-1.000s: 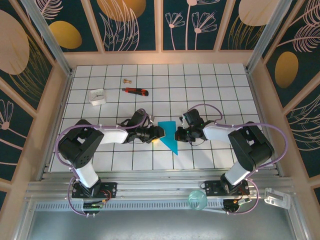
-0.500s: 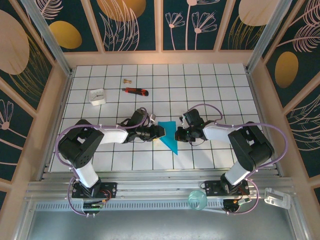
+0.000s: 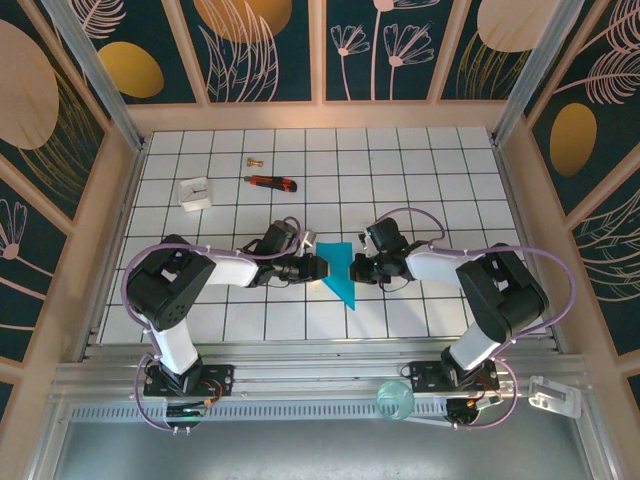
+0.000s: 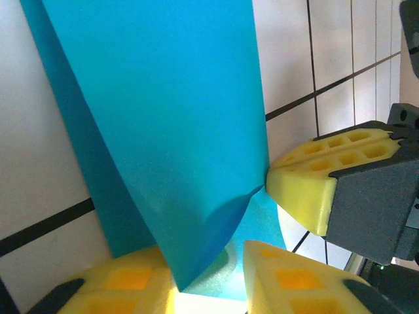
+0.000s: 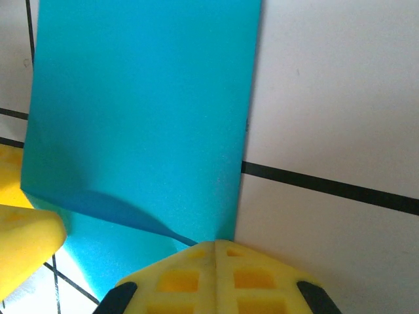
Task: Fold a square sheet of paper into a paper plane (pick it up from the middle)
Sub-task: Fourth fold the wing at the center of the table.
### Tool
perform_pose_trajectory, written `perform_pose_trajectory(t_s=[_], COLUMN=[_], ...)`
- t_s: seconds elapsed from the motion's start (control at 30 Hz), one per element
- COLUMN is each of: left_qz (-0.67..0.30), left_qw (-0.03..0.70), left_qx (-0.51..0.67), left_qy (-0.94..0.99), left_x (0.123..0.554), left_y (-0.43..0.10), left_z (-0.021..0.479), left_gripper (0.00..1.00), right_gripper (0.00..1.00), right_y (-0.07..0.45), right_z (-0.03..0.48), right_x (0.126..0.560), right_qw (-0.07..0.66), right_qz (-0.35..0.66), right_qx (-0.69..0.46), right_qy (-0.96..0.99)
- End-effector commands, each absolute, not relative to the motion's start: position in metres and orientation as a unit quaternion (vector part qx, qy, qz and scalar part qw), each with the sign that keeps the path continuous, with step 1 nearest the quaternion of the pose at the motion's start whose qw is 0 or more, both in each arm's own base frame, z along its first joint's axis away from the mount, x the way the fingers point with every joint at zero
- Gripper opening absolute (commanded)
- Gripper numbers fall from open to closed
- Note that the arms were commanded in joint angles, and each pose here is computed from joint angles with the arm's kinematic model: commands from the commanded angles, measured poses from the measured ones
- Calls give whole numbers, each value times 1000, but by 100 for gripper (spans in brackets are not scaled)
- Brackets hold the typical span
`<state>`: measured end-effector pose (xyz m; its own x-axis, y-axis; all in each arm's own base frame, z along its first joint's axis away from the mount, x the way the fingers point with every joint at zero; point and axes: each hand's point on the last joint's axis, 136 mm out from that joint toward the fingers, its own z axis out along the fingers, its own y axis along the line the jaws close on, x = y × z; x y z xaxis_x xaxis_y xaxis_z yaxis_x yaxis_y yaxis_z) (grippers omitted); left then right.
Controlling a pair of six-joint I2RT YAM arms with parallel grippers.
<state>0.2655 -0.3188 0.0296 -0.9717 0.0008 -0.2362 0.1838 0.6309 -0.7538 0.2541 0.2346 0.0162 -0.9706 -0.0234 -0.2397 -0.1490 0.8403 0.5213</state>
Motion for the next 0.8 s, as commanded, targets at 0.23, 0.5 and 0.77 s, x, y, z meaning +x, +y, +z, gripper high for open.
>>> perform_pose_trajectory(t_s=[0.23,0.5,0.77], left_qz=[-440,-434,-422], left_qw=[110,103,69], left_qx=[70,29,-80], left_qy=[889,894,901], left_x=[267,268,258], left_y=[-318,-313,-298], left_z=[28,30,46], left_gripper=[20,3,0], right_gripper=[0,3,22], right_y=[213,220,227], right_z=[-9,9,78], right_x=[242,255,270], right_qw=[86,112,224], right_qz=[227,235,233], right_qx=[-41,-61,-107], right_qy=[969,964,940])
